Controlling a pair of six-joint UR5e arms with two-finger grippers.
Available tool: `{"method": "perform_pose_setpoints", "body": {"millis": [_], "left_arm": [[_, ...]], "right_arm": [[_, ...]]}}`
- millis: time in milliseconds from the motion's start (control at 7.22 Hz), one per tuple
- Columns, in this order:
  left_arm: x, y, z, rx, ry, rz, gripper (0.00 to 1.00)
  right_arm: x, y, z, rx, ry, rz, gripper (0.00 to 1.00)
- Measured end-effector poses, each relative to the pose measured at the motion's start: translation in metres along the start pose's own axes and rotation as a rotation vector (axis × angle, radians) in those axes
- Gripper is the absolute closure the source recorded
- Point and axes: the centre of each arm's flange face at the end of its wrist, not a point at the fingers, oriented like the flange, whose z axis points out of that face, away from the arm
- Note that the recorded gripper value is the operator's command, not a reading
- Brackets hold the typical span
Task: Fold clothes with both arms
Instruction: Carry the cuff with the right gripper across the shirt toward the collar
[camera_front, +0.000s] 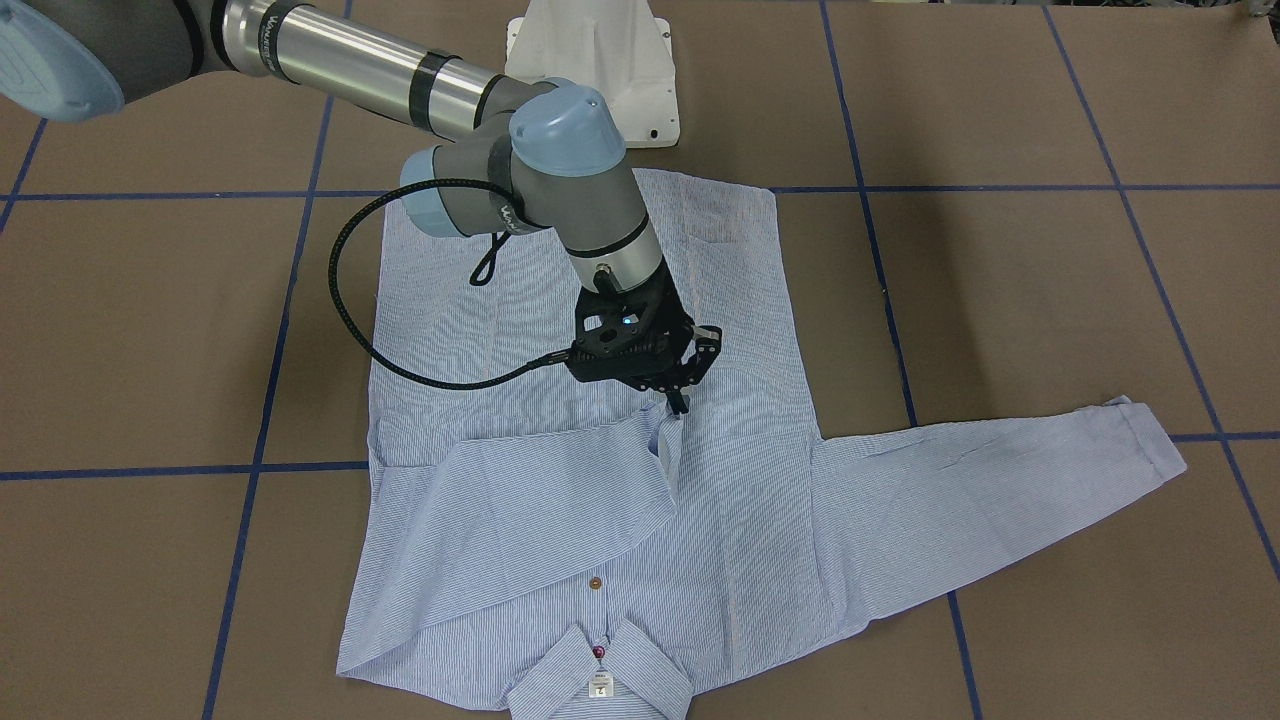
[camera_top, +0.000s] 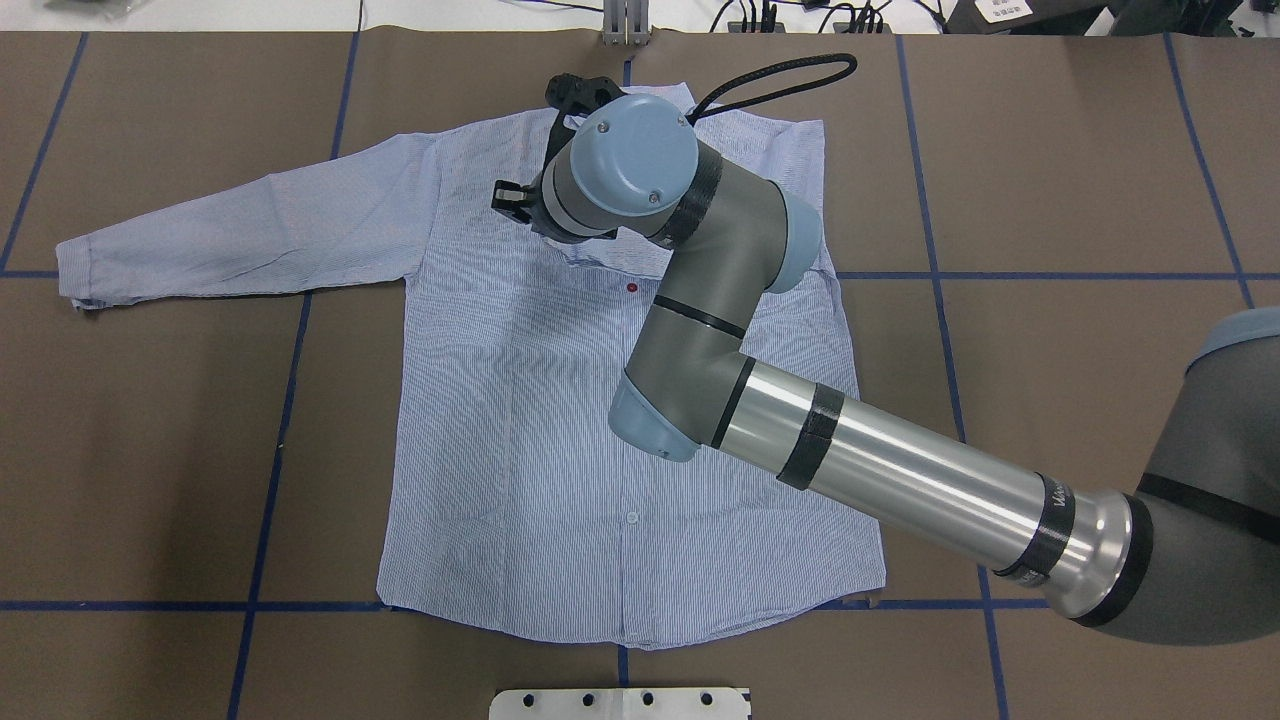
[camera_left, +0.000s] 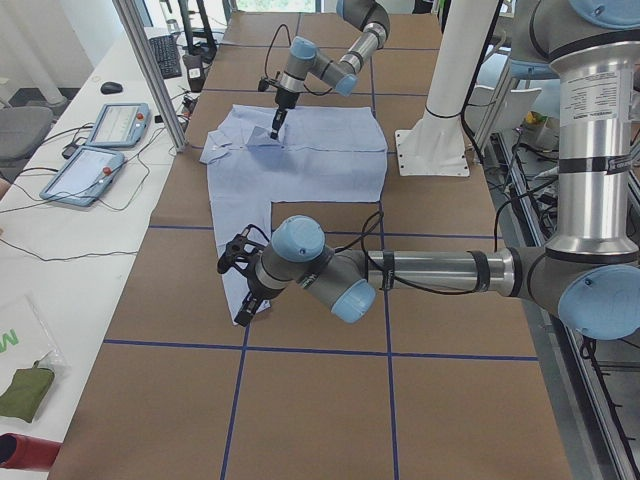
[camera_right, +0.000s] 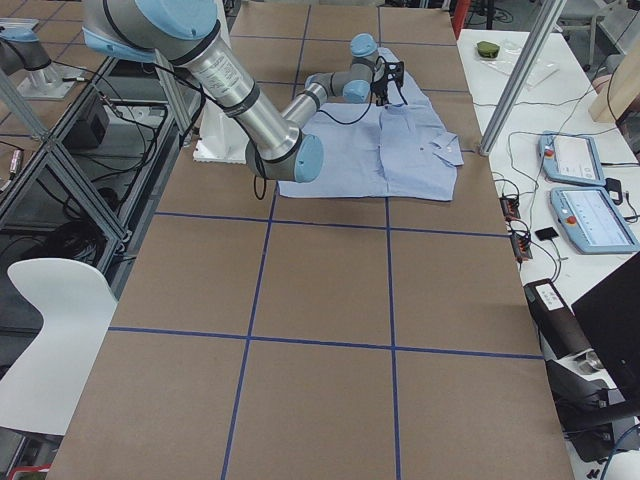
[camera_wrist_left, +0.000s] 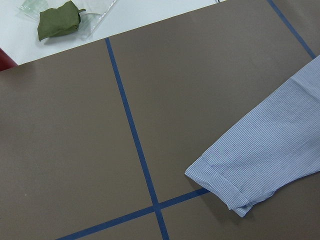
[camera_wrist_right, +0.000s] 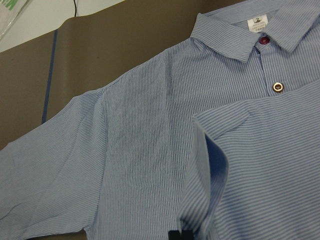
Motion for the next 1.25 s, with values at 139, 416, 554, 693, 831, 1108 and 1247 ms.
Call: {"method": "perform_pose_setpoints", "body": {"millis": [139,416,554,693,831,1108,1247], "left_arm": [[0.001,0.0,0.0,0.0,0.003,0.0,0.0],[0.002,0.0,0.0,-0.003,0.021,0.001,0.0],[0.003,0.0,0.0,-0.004,0.026,0.001,0.0],[0.003,0.0,0.0,-0.004,0.027,0.001,0.0],[0.003,0.0,0.0,-0.004,0.028,0.002,0.0],[0.005,0.001,-0.001,-0.005,0.043,0.004,0.0],[0.007,0.001,-0.001,-0.008,0.066,0.003,0.0]], "right_arm": [[-0.006,-0.002,0.001,0.009,0.0,0.0,1.0],[-0.013,-0.004,0.004,0.02,0.006,0.001,0.98],[-0.014,-0.006,0.007,0.025,0.013,0.002,0.59],[-0.017,-0.008,0.012,0.032,0.022,0.01,0.26],[-0.024,-0.01,0.017,0.037,0.032,0.029,0.02],[-0.039,-0.011,0.02,0.04,0.035,0.063,0.01],[-0.044,-0.012,0.019,0.041,0.03,0.09,0.01]]}}
